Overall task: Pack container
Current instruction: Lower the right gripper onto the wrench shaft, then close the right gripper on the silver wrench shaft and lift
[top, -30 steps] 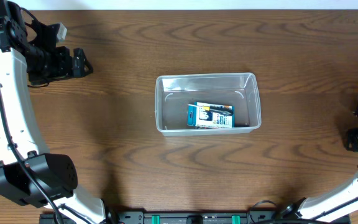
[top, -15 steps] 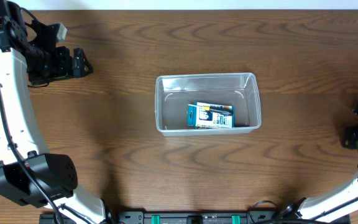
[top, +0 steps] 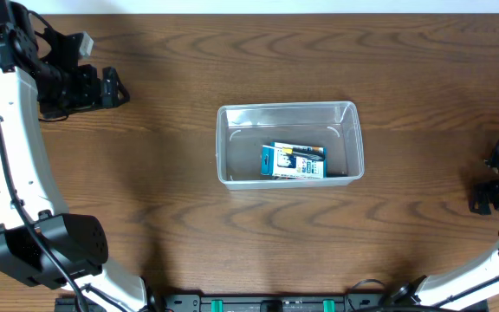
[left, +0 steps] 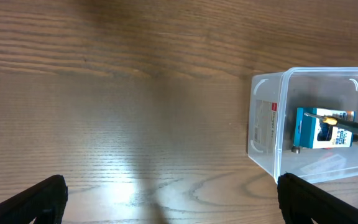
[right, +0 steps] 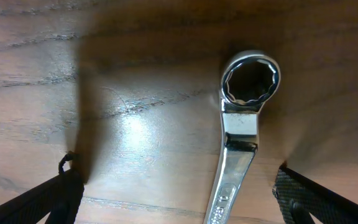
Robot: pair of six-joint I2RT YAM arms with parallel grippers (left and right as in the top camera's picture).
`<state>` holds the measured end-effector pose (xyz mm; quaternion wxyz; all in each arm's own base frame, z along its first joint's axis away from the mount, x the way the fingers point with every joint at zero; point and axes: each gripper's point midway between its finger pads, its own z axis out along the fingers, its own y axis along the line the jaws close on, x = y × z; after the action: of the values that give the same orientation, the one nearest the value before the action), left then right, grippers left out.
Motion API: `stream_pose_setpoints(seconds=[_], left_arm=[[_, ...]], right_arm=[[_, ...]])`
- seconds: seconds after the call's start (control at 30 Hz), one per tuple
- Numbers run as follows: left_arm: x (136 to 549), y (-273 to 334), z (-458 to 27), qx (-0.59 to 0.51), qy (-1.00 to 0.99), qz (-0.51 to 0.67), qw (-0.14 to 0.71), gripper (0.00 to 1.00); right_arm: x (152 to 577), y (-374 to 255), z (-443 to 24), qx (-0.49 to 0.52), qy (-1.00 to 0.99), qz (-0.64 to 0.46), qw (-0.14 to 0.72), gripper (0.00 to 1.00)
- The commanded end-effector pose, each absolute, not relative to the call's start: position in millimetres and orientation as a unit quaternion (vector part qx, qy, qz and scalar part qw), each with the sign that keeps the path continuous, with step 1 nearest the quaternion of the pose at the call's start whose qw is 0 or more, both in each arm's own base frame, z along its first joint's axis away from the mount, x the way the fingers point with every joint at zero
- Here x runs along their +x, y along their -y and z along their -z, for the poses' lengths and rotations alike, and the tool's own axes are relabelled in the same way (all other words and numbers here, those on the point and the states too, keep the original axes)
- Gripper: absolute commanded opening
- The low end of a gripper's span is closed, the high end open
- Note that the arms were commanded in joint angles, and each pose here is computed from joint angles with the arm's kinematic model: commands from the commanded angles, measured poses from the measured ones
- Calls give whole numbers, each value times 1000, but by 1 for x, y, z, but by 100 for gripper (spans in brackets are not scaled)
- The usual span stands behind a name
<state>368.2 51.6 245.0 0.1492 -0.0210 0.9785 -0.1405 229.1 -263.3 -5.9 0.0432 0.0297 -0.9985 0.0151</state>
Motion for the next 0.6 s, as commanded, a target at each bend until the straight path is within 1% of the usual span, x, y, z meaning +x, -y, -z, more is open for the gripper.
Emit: stream_pose_setpoints(seconds=[0.0,0.17,0.33,0.53,0.57], left_arm=[[367,-54,-245,-29,-979,137,148,98],[367,-54,-245,-29,-979,137,148,98],[367,-54,-245,-29,-979,137,148,98],[367,-54,-245,-29,-979,137,148,98],[367,-54,-245,-29,-979,138,148,98]], right_arm=[[220,261,19,22,998,-10,59,99],[221,263,19,21,998,-15,57,99],[221,277,18,-1,997,-49,64,99],[222,278,18,-1,997,-51,62,99],[222,277,18,-1,997,-51,62,97]])
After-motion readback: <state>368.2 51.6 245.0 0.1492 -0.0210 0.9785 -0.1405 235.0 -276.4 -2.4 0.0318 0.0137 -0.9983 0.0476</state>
